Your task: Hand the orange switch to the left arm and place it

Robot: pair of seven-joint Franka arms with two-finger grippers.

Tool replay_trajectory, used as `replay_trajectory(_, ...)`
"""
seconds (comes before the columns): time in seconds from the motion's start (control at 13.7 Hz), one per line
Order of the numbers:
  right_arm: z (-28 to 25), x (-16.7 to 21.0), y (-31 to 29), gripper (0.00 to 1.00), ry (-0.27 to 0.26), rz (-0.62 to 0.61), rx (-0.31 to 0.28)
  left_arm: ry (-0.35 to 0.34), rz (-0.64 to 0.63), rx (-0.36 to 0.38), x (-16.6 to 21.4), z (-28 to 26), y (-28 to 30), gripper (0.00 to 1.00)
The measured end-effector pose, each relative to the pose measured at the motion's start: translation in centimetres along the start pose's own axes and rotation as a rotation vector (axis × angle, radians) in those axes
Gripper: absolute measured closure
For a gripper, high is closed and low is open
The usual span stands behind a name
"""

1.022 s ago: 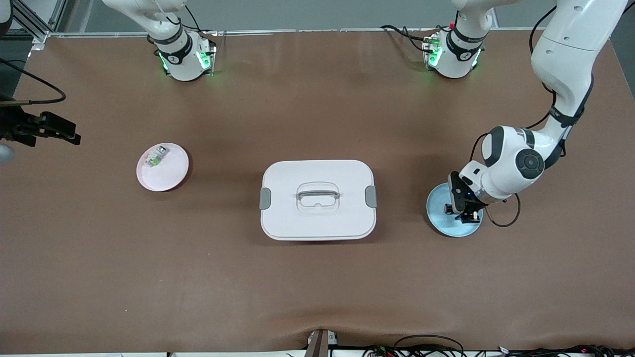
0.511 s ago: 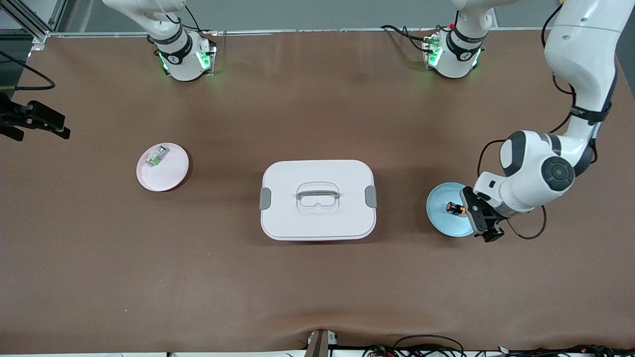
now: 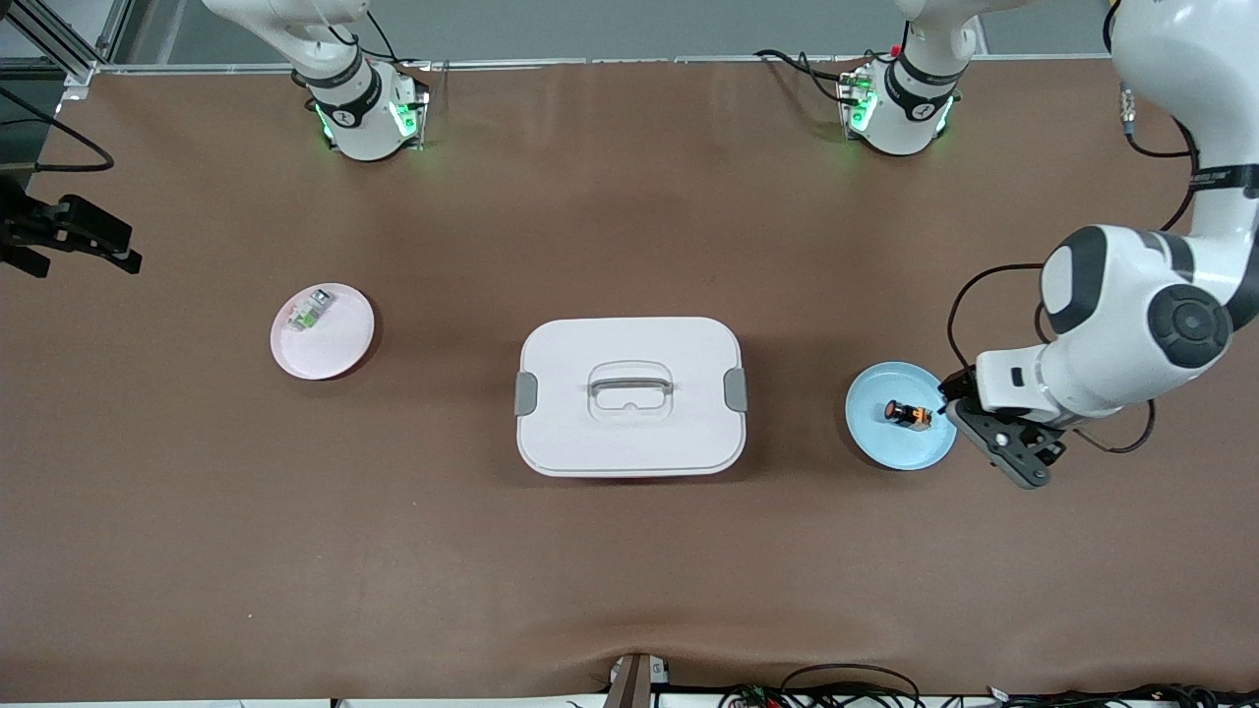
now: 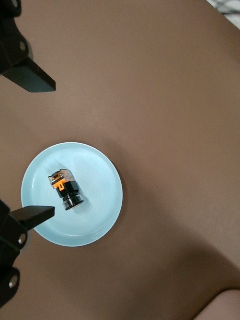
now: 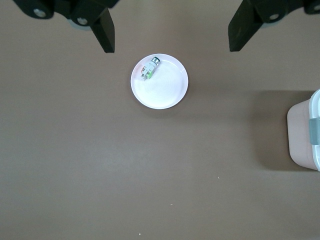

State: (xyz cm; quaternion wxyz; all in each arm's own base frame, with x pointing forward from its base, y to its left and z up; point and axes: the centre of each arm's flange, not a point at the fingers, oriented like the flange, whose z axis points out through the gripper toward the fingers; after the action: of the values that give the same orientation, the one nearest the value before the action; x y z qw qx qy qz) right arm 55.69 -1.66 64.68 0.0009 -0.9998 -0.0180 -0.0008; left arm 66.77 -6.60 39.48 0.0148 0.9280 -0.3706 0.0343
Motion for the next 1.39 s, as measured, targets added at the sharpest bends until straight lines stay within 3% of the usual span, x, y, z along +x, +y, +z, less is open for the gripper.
replay_trajectory(0.29, 0.0, 0.0, 0.0, 0.00, -0.001, 0.000, 0.000, 0.007, -0.309, 0.023, 0.1, -6.5, -0.7, 0.00)
replay_trajectory(0.73, 0.0, 0.0, 0.0, 0.00, 0.000, 0.000, 0.000, 0.028, -0.635, 0.062, -0.7, -12.3, 0.8, 0.00)
replay_trajectory(0.95, 0.0, 0.0, -0.3, 0.00, 0.004, -0.005, 0.001, 0.020, -0.686, 0.073, -1.5, -13.7, 1.0, 0.00)
replay_trajectory(1.39, -0.1, 0.0, -0.3, 0.00, 0.005, -0.005, 0.001, -0.071, -0.711, 0.111, -6.0, -17.9, 0.5, 0.00)
